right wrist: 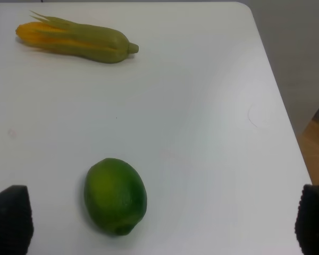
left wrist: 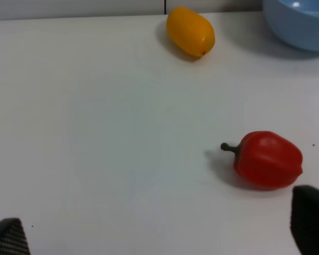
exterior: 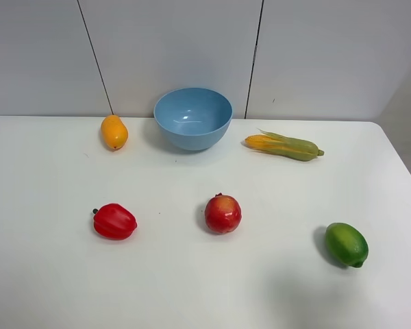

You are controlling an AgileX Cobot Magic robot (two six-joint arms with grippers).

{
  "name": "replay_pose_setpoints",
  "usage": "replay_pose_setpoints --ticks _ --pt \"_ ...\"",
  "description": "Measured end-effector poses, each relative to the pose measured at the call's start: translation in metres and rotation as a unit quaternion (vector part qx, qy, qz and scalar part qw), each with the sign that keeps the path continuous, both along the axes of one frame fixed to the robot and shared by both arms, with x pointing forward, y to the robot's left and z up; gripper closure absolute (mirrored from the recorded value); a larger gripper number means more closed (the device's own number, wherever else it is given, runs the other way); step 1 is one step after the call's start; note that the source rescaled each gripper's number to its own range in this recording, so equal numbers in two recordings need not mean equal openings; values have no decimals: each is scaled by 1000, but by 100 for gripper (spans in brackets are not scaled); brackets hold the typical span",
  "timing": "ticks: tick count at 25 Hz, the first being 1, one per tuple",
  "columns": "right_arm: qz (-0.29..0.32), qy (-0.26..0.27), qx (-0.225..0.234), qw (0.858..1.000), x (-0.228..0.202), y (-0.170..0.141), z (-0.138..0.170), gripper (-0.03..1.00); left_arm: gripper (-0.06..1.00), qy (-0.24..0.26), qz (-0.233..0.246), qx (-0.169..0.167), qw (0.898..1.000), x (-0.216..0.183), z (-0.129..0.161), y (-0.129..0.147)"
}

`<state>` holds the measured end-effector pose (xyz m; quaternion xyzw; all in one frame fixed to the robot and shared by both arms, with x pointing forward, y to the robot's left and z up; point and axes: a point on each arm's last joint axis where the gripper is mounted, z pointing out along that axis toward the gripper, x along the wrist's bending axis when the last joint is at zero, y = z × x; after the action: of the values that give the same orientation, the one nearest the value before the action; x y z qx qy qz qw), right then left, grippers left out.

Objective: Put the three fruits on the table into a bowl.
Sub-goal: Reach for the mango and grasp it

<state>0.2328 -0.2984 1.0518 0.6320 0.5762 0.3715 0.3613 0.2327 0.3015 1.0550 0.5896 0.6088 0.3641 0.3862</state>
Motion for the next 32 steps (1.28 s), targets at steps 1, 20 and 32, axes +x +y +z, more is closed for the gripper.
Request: replay_pose_setpoints --ticks 1,20,32 --pt "0 0 0 1000 0 0 0 -3 -5 5 1 -7 1000 2 0 0" --pt "0 0 0 1000 0 0 0 -3 -5 143 33 -86 986 288 60 -8" --pt "0 0 0 1000 0 0 0 -3 -5 230 0 -77 970 417 -7 -46"
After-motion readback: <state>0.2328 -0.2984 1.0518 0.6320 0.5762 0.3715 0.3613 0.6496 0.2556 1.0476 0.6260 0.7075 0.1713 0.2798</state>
